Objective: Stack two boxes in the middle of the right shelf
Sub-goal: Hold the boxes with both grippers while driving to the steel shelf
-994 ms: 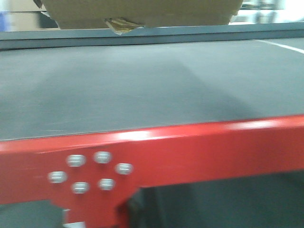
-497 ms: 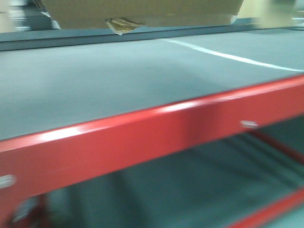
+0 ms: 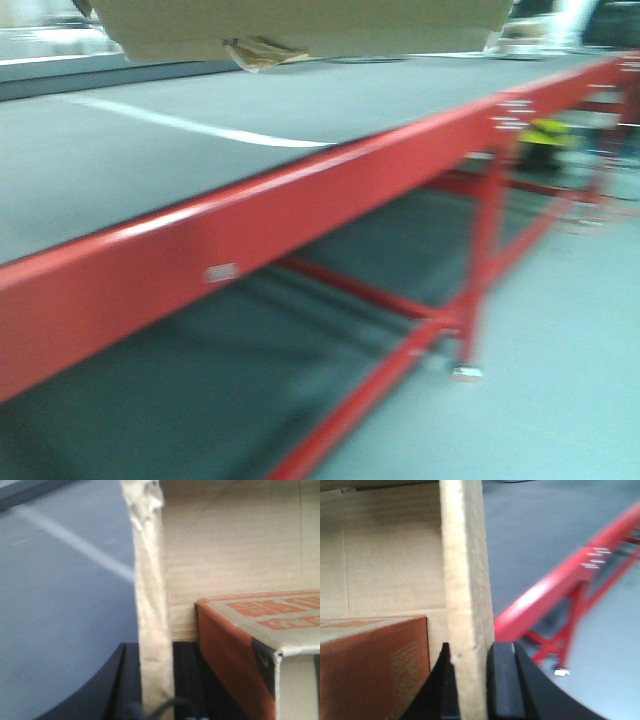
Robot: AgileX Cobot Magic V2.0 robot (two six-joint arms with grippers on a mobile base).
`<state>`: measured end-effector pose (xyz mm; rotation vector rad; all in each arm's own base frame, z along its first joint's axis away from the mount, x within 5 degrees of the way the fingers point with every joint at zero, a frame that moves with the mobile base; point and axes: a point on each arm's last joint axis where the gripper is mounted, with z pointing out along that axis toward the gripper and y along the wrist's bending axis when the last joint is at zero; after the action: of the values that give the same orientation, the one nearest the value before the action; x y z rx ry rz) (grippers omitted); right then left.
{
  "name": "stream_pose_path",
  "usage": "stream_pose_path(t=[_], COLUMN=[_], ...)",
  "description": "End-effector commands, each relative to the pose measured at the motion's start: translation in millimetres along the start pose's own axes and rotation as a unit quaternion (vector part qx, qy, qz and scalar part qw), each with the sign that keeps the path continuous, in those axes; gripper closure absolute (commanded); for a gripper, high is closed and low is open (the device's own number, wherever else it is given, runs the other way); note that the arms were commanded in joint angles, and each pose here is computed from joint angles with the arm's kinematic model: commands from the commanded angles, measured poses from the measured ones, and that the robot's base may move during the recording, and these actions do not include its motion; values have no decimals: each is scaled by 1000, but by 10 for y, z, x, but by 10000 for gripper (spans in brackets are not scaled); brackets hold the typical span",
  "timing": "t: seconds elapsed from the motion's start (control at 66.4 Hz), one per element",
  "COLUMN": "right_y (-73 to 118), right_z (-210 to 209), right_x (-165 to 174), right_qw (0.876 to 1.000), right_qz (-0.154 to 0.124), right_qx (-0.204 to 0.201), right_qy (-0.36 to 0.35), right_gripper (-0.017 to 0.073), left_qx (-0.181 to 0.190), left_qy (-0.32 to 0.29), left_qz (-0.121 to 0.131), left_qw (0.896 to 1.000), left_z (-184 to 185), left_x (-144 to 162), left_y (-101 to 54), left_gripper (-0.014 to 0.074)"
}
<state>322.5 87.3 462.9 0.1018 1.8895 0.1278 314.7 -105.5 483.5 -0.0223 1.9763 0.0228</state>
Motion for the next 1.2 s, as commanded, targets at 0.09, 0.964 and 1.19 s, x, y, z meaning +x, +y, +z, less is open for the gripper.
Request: stream_pose_path(t=[0.09,0.964,1.19], right_y=[-4,-4,-4], right_z=[-96,-96,-96], right_x=[-155,-155,-155], right_qw=[999,999,999], right_qz=[0,0,0], right_qx=[-17,-17,-17], right_qy=[-52,-52,-52], right_gripper=[711,711,711], left_qx=[-4,-4,-4], left_qy=[-17,-17,-17], left_qz=[2,2,2], left_qw=[1000,1000,1000], left_z=[-43,-43,-43], left_x=[-62,-62,-62], left_y=[40,40,40], left_gripper=[704,704,704])
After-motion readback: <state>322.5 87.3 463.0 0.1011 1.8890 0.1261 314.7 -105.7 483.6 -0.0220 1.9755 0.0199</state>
